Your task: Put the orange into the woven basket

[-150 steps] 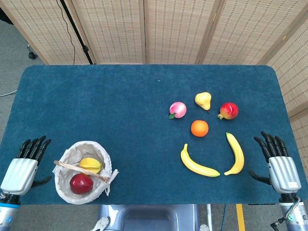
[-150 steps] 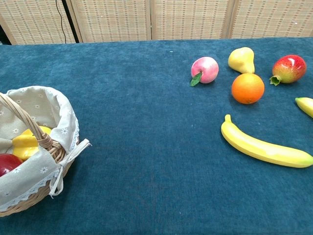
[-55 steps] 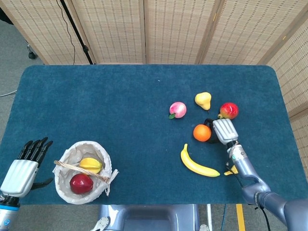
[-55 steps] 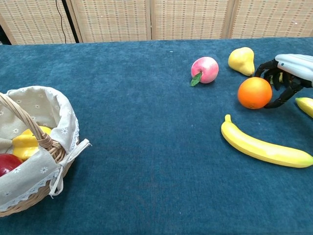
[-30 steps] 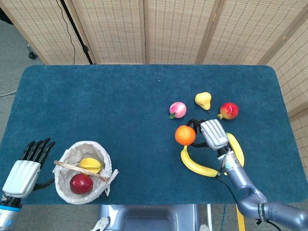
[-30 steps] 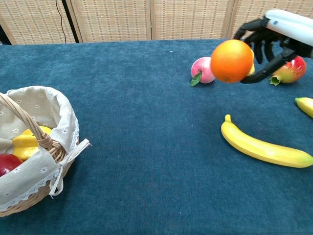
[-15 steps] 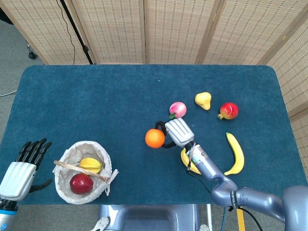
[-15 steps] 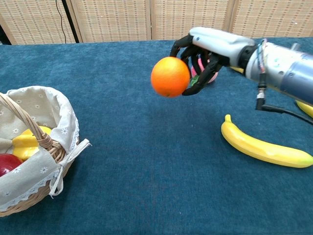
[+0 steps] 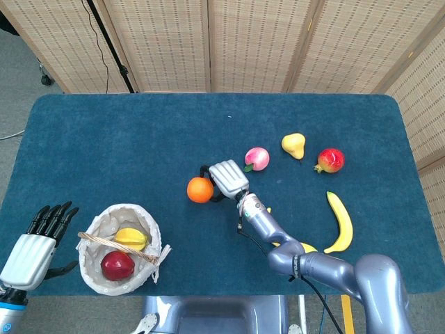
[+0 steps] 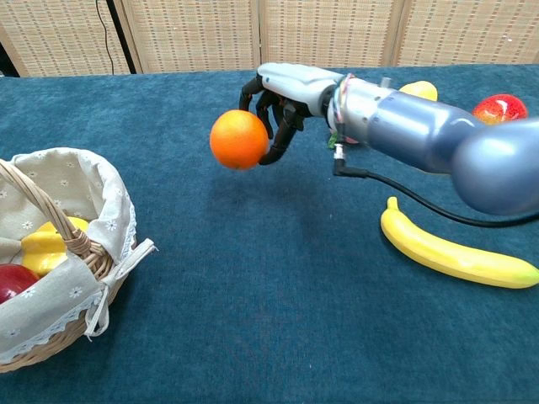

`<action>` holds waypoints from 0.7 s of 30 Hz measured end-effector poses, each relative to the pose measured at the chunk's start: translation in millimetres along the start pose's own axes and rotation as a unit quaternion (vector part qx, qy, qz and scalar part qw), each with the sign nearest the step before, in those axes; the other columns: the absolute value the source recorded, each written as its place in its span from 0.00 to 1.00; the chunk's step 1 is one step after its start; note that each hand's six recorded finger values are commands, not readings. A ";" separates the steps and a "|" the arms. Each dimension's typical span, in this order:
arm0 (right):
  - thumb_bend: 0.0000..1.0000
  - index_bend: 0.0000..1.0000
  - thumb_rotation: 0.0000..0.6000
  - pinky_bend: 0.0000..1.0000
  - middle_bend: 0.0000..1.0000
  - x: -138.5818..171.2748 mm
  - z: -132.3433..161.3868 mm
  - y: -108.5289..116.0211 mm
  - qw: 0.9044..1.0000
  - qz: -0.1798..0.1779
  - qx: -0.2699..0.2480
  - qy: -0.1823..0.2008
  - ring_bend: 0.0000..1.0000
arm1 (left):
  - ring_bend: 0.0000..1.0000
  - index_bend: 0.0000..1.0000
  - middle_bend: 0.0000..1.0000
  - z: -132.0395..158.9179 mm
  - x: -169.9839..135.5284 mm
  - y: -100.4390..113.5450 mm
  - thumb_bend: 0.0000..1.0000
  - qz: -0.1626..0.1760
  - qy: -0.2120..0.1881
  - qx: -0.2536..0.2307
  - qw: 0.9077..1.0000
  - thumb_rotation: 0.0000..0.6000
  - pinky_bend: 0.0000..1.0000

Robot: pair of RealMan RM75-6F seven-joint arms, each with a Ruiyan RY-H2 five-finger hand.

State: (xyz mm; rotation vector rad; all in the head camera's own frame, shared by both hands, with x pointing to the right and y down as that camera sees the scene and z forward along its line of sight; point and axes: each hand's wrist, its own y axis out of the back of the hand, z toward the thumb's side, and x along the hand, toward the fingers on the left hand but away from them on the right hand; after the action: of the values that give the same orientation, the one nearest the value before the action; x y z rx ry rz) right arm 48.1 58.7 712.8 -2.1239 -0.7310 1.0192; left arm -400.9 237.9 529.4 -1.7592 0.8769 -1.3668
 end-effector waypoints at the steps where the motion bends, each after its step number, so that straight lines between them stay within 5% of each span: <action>1: 0.25 0.73 1.00 0.66 0.61 -4.4 1.5 0.7 1.000 -0.002 0.000 -0.002 0.63 | 0.00 0.00 0.00 -0.5 0.4 -0.1 0.02 0.000 0.001 0.000 1.000 1.00 0.00; 10: 0.25 0.73 1.00 0.66 0.61 -39.8 17.4 2.1 1.000 -0.020 -0.012 -0.017 0.63 | 0.00 0.00 0.00 -4.5 3.0 0.3 0.02 -0.002 0.006 -0.006 1.000 1.00 0.00; 21: 0.25 0.72 1.00 0.63 0.61 -53.8 40.8 -44.7 1.000 0.007 -0.014 -0.024 0.61 | 0.00 0.00 0.00 -7.8 1.0 3.9 0.02 0.003 0.007 -0.011 1.000 1.00 0.00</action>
State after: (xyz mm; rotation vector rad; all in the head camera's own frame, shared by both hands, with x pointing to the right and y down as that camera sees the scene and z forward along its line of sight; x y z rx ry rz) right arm -23.1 61.3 751.4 -2.1369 -0.7589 1.0761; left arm -408.6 234.0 527.8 -1.7635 0.9072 -1.3727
